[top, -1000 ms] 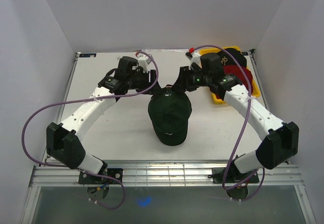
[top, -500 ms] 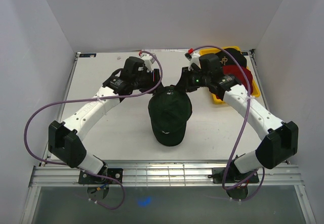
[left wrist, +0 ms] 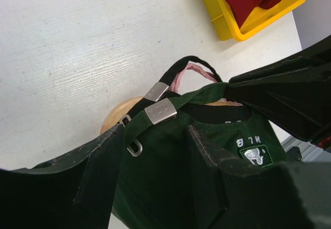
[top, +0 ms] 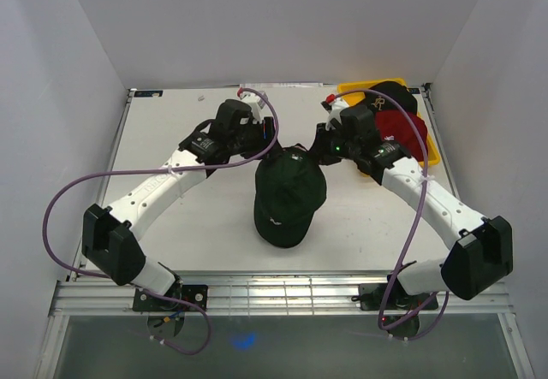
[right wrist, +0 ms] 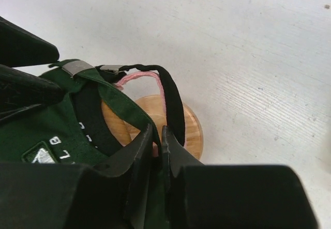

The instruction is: Stack the hats

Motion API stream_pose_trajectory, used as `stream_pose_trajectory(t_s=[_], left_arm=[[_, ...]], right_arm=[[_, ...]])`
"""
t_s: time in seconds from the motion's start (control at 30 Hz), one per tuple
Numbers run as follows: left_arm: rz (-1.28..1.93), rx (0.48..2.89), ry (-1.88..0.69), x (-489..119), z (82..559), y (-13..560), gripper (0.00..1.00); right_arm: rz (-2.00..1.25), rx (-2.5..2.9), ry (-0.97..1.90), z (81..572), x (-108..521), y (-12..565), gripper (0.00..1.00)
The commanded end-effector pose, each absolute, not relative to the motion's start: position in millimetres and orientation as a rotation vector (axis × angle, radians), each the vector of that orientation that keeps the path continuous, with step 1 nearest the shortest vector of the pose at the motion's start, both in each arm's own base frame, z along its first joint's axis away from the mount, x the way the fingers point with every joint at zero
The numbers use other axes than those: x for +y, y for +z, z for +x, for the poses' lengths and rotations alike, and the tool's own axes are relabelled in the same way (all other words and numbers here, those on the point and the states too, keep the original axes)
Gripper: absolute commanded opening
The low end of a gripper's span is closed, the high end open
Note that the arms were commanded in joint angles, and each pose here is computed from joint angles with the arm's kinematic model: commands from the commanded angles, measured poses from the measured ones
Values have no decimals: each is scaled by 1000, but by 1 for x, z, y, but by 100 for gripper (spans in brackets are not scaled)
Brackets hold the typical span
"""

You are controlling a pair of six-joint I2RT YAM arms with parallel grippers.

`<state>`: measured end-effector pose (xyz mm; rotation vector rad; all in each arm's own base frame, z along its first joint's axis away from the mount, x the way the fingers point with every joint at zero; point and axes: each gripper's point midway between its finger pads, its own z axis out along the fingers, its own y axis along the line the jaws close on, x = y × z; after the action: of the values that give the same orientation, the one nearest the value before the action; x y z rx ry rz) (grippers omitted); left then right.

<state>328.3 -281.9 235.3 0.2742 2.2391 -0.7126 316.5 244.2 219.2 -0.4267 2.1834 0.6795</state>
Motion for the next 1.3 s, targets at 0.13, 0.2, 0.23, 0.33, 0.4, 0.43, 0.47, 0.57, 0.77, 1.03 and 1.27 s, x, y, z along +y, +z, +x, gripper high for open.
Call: stream_pose_trajectory(t_s=[0.13, 0.2, 0.23, 0.33, 0.4, 0.43, 0.47, 0.57, 0.77, 1.03, 1.27], left_arm=[[228, 2320, -603, -264, 316, 211, 62], [220, 2326, -588, -261, 314, 208, 62], [218, 2331, -588, -261, 313, 206, 63], [189, 2332, -540, -254, 315, 204, 63], [181, 2338, -537, -253, 314, 202, 63], [176, 2339, -532, -252, 314, 202, 63], [171, 2341, -527, -251, 314, 201, 63], [152, 2332, -518, -248, 314, 205, 63], [137, 2275, -488, -240, 317, 226, 73], [91, 2215, -438, -225, 319, 254, 86], [27, 2221, -462, -211, 299, 243, 88]], right_arm=[[-403, 2211, 586, 322, 229, 194, 17], [-401, 2217, 584, 323, 229, 189, 17], [-398, 2218, 585, 323, 229, 188, 17], [-396, 2221, 590, 322, 230, 185, 17], [-395, 2231, 580, 324, 229, 180, 17], [-398, 2238, 574, 324, 229, 177, 17], [-396, 2243, 572, 324, 229, 176, 17], [-390, 2249, 563, 325, 227, 172, 16], [-384, 2236, 543, 329, 226, 176, 16], [-393, 2215, 567, 334, 232, 186, 17], [-420, 2189, 622, 346, 248, 195, 17]])
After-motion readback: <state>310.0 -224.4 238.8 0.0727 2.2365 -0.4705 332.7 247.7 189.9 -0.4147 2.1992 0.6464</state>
